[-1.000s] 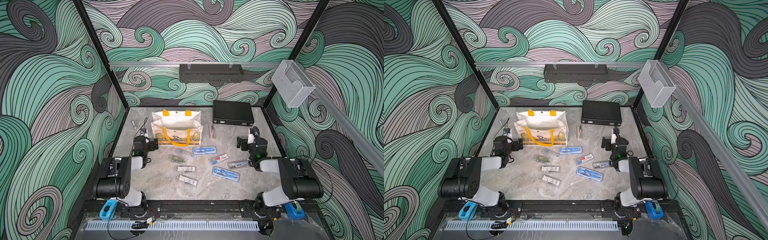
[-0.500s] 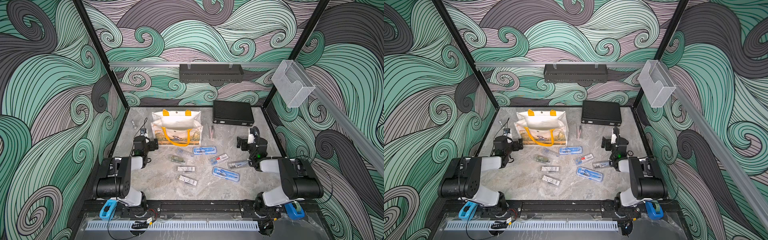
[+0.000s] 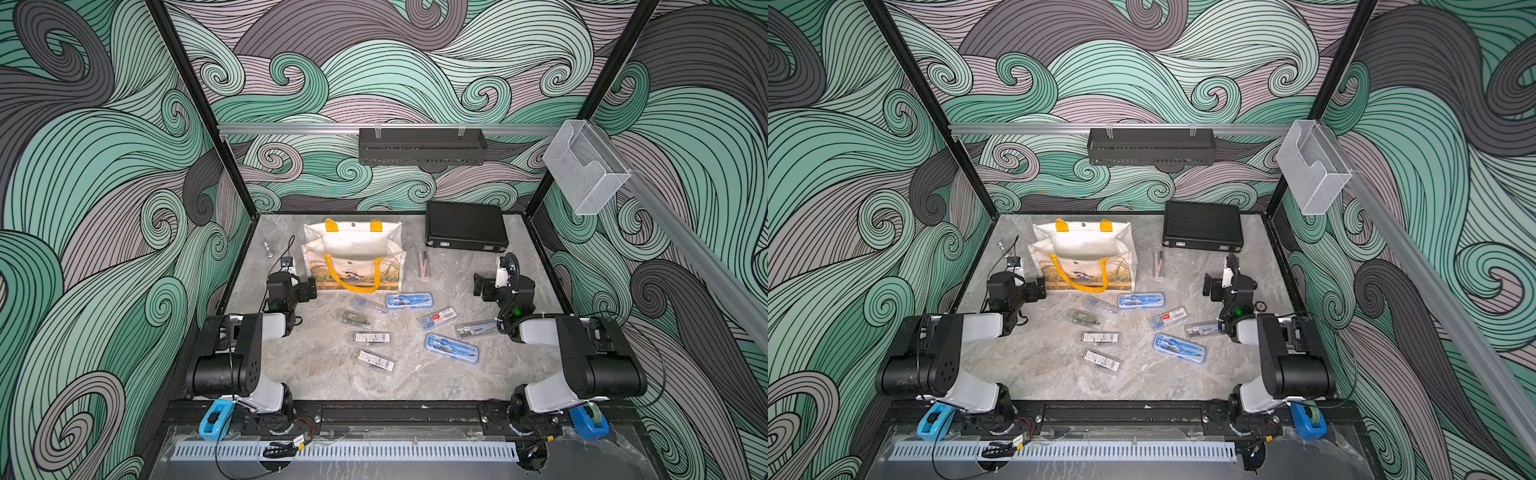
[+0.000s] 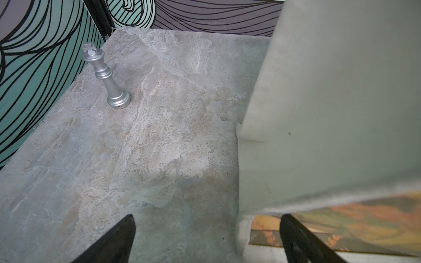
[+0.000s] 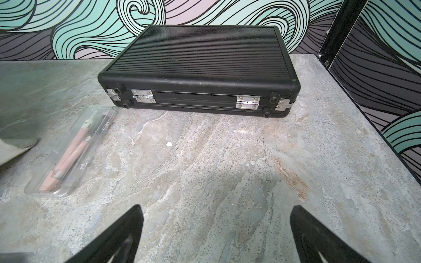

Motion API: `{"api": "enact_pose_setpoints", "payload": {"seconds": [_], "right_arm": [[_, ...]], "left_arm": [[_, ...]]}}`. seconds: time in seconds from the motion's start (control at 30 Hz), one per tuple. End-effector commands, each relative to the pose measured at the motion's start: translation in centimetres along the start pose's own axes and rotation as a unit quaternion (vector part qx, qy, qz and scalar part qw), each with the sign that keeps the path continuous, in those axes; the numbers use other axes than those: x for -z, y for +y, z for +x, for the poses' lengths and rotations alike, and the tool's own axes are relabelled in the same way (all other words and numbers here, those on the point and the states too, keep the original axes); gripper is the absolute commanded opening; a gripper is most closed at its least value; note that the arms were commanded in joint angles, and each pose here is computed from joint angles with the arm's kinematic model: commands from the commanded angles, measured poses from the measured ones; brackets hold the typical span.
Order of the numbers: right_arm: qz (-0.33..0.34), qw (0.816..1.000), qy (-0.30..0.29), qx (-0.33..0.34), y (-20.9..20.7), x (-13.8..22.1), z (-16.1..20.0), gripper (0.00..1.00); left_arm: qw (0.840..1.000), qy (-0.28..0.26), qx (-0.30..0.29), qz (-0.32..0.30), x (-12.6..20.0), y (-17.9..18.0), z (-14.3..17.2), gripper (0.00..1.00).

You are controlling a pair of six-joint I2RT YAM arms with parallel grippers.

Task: Put the compass set into the canvas bag
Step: Pick up the compass set at the center of the board.

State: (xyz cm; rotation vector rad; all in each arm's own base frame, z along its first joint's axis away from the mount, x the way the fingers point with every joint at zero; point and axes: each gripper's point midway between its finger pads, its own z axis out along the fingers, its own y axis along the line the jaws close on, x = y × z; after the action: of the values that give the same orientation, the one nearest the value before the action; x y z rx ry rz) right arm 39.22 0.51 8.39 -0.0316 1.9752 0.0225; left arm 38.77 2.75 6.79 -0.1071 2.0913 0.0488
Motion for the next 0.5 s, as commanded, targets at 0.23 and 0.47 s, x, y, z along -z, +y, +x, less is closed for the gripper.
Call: {"api": "enact_pose_setpoints", "payload": {"seconds": [0.23,0.47], "right_arm": [[-0.021,1.0,-0.009,0.013,0.7,0.5,-2.5,1.0],[-0.003,0.999,0.033,-0.04,0.3,3.2,-4.4,0.99]], "left_arm": [[0.999,-0.032,-0.004,0.003,-0.2,0.1,-2.5,0.99],[0.994,0.098,0.048,-0.016,0.4,0.4,-3.2,0.99]]}}
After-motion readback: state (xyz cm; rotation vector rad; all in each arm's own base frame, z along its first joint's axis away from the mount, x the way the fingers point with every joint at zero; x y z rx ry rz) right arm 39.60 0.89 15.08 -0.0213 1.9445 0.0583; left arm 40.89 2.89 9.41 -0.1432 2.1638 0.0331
